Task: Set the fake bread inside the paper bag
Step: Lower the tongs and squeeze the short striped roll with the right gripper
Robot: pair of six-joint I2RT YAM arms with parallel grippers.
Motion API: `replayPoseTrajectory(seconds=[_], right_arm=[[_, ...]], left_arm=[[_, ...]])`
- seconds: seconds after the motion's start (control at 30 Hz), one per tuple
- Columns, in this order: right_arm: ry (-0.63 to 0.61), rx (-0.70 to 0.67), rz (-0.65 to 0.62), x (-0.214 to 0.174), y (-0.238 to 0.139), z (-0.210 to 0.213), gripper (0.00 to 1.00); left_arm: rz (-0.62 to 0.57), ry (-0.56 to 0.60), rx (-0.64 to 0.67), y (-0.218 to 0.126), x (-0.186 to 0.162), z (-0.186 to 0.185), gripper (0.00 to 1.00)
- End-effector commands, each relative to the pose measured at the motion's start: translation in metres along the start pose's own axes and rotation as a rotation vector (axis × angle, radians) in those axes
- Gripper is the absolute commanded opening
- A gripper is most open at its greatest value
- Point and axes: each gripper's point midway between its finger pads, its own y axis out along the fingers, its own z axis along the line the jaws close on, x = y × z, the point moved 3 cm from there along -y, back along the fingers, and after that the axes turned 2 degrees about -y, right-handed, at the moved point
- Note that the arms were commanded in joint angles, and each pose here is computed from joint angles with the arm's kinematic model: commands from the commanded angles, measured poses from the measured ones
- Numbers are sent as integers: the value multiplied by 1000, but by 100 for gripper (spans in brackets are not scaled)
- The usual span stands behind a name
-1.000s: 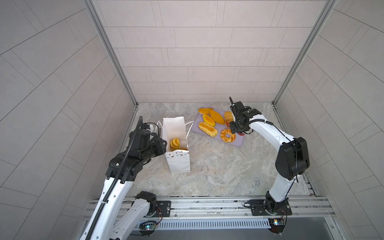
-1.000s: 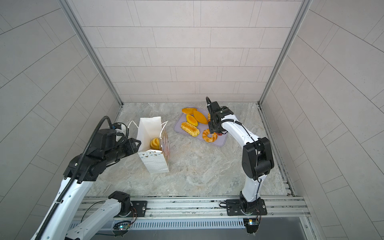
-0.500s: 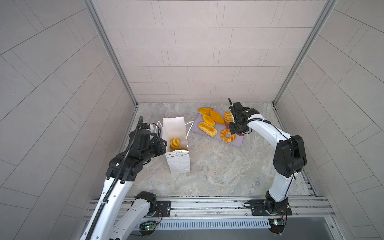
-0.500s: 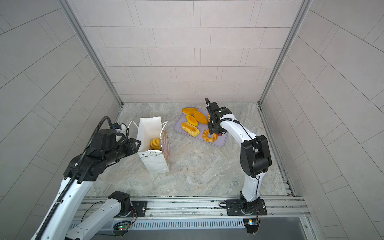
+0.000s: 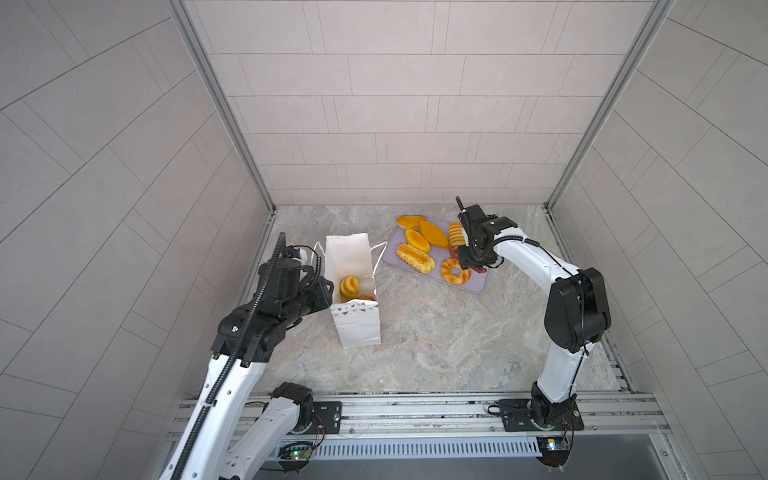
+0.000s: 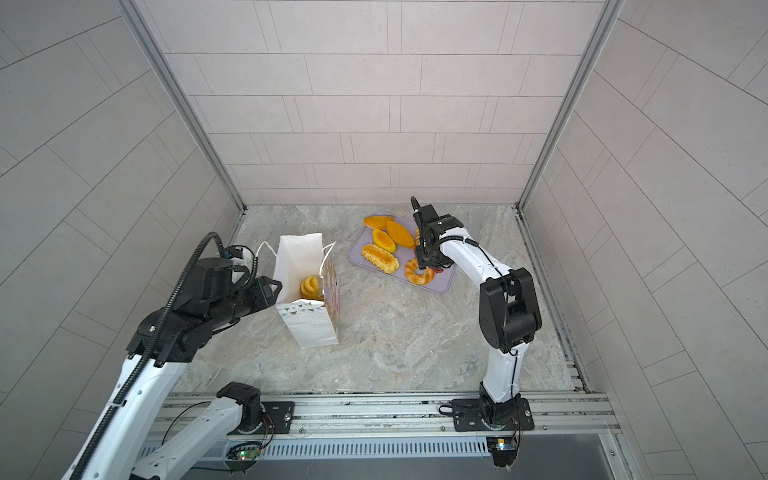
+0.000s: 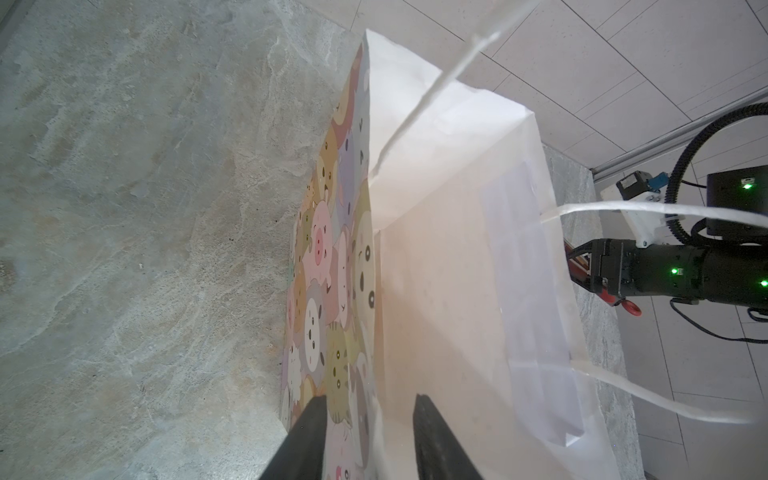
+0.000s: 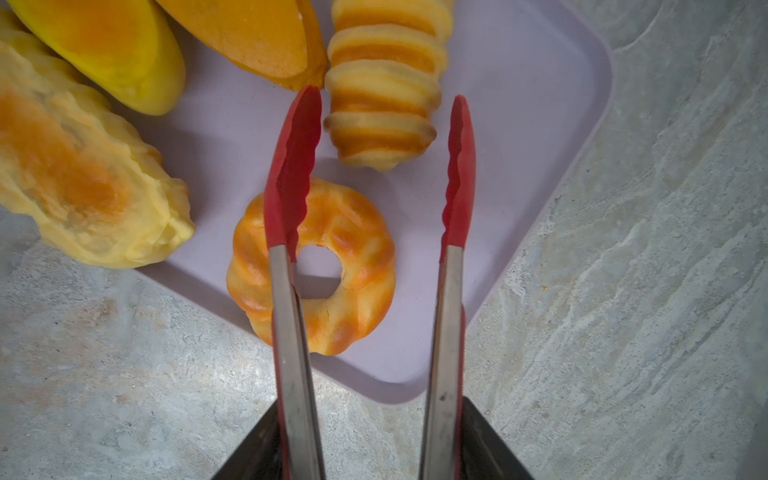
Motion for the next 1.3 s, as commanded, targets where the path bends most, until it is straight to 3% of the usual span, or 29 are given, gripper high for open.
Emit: replayPoseTrajectory(seconds=[0.0,0.53,1.27], right_arm=[[-1,-3,-9,4,1,-2,60],[25,12,-2,5,8,-9,52],[52,-25,-103,3,-41,-25,44]], left_arm=[[-4,16,10,-3,0,1,41],[-7,14,10,-4,1,1,41],[-12,10,6,-4,2,0,41]])
